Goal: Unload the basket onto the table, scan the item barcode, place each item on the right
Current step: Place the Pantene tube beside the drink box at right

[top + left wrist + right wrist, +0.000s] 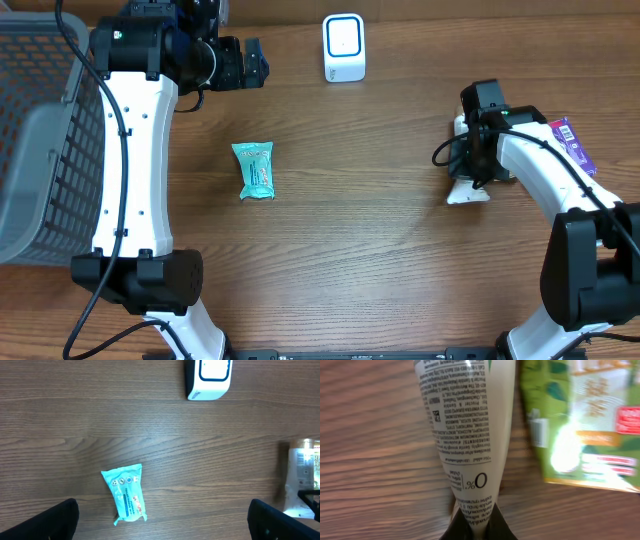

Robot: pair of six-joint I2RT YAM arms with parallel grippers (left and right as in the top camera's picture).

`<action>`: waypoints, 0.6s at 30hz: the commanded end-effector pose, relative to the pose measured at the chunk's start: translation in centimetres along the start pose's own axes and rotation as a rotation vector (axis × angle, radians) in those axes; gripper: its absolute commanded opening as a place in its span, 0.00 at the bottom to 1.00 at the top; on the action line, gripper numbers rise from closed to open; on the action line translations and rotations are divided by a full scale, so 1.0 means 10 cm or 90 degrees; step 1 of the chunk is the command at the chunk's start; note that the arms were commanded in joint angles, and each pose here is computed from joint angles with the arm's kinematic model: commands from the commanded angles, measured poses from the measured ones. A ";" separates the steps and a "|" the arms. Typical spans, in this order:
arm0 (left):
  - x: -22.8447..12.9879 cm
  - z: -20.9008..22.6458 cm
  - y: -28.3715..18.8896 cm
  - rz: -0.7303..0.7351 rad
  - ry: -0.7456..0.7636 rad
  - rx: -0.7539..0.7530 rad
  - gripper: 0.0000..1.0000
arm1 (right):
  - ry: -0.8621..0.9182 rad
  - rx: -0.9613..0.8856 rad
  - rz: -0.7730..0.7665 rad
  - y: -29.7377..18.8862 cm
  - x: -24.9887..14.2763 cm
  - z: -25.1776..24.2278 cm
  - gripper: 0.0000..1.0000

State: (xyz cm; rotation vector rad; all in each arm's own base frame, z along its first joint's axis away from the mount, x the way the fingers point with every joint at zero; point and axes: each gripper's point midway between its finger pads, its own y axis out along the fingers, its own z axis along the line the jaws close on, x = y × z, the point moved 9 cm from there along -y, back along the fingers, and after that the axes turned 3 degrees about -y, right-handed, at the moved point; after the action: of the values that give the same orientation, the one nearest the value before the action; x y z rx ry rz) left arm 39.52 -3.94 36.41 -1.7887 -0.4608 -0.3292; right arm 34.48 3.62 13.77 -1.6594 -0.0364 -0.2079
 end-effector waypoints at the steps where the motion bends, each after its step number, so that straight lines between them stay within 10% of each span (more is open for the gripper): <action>1: 0.01 -0.04 -0.04 -0.008 0.015 -0.007 1.00 | 0.002 -0.082 -0.029 -0.06 0.06 -0.21 0.42; 2: 0.01 -0.04 -0.04 -0.008 0.015 -0.007 1.00 | 0.002 -0.086 -0.027 -0.07 0.06 -0.23 0.61; 6: 0.01 -0.04 -0.04 -0.008 0.015 -0.007 1.00 | 0.006 -0.088 -0.027 -0.18 0.12 -0.25 0.79; 18: 0.01 -0.04 -0.04 -0.008 0.015 -0.007 1.00 | -0.084 0.327 -0.130 -1.13 0.52 0.66 0.83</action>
State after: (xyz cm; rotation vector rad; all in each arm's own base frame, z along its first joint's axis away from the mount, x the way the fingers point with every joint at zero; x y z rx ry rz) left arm 39.52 -3.94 36.41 -1.7887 -0.4608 -0.3292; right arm 38.92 7.12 23.51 -1.4007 -0.2630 -0.2943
